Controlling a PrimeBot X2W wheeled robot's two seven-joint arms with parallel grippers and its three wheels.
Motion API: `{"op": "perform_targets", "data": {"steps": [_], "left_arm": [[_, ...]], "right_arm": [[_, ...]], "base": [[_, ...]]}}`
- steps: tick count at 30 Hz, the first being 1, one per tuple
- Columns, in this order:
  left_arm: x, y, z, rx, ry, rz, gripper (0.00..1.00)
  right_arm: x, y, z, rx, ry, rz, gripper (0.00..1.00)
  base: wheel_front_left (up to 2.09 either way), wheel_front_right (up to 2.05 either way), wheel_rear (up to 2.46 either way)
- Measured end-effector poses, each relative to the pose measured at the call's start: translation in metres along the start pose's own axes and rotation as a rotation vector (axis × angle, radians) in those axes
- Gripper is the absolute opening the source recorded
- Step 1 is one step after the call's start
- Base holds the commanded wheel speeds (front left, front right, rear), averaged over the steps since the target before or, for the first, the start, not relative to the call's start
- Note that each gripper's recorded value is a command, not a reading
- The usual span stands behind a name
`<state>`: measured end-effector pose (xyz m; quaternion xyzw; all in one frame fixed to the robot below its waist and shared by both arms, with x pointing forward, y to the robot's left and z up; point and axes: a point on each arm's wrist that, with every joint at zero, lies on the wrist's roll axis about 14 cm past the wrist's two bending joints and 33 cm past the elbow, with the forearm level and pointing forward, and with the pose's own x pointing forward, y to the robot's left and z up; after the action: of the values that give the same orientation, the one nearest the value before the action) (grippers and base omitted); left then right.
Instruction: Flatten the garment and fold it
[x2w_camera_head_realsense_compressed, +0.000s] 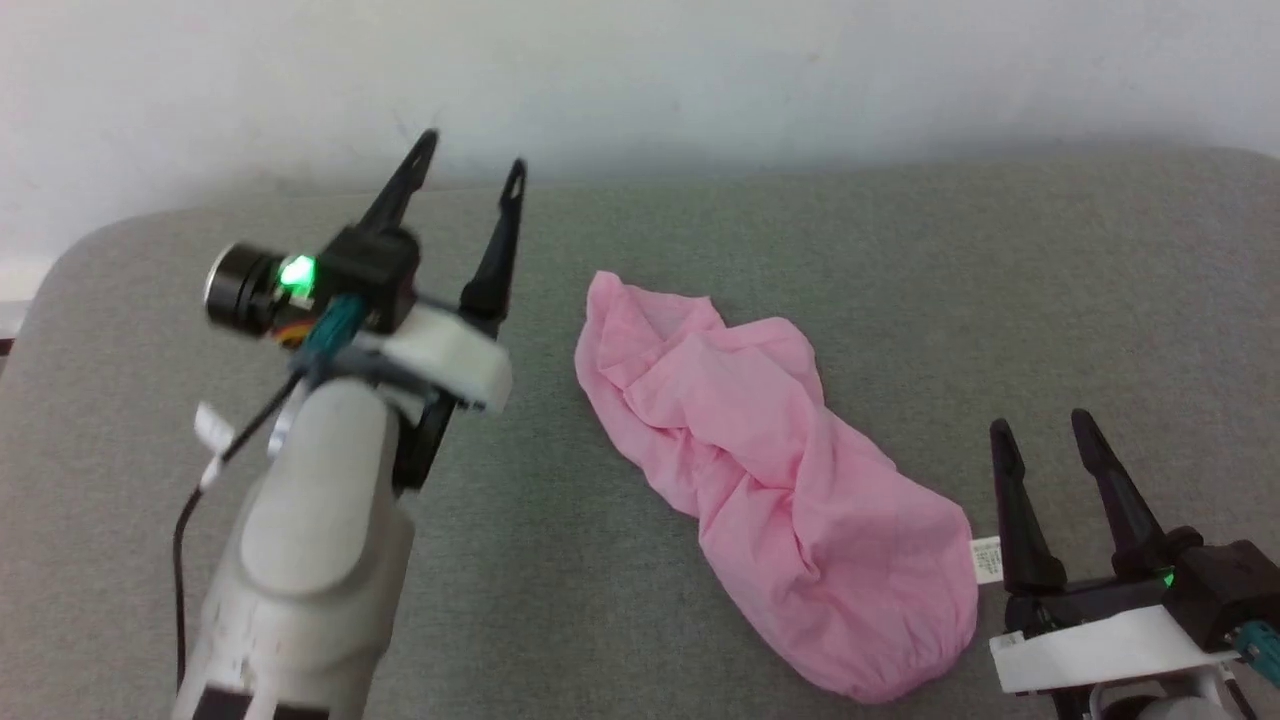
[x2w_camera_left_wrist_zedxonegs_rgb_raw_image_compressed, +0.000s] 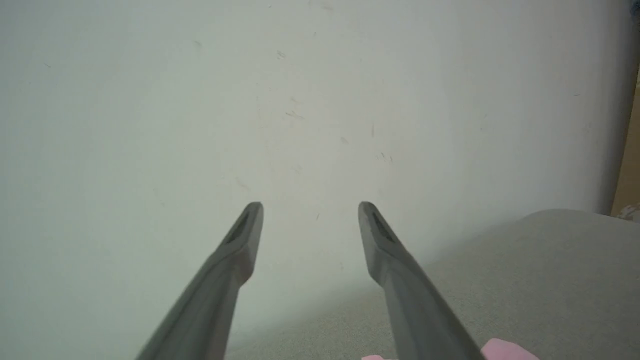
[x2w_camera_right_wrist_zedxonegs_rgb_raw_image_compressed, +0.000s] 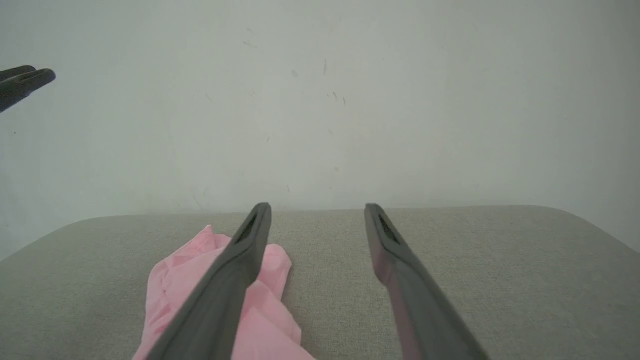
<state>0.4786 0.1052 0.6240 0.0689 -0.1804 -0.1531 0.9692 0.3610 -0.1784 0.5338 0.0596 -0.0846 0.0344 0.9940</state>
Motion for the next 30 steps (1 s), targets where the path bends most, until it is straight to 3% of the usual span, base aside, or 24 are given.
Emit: {"op": "perform_targets", "data": {"steps": [7, 10, 14, 23, 30], "left_arm": [[0.061, -0.053, -0.036, 0.022, 0.239, -0.209, 1.00], [0.065, -0.084, -0.068, 0.035, 0.409, -0.316, 1.00], [0.055, -0.101, -0.117, 0.081, 0.674, -0.415, 1.00], [0.016, -0.096, -0.201, 0.214, 1.121, -0.540, 1.00], [-0.017, -0.099, -0.236, 0.200, 1.375, -0.621, 1.00]], "right_arm": [[0.002, -0.013, -0.005, 0.001, 0.015, -0.042, 1.00], [0.005, -0.019, -0.008, 0.002, 0.022, -0.058, 1.00], [0.009, -0.025, -0.011, 0.003, 0.028, -0.075, 1.00], [0.010, -0.046, -0.021, -0.009, 0.062, -0.141, 1.00], [0.008, -0.060, -0.030, -0.025, 0.092, -0.181, 1.00]], "base": [[0.00, 0.00, 0.00], [0.00, 0.00, 0.00], [0.00, 0.00, 0.00], [0.00, 0.00, 0.00], [0.00, 0.00, 0.00]]}}
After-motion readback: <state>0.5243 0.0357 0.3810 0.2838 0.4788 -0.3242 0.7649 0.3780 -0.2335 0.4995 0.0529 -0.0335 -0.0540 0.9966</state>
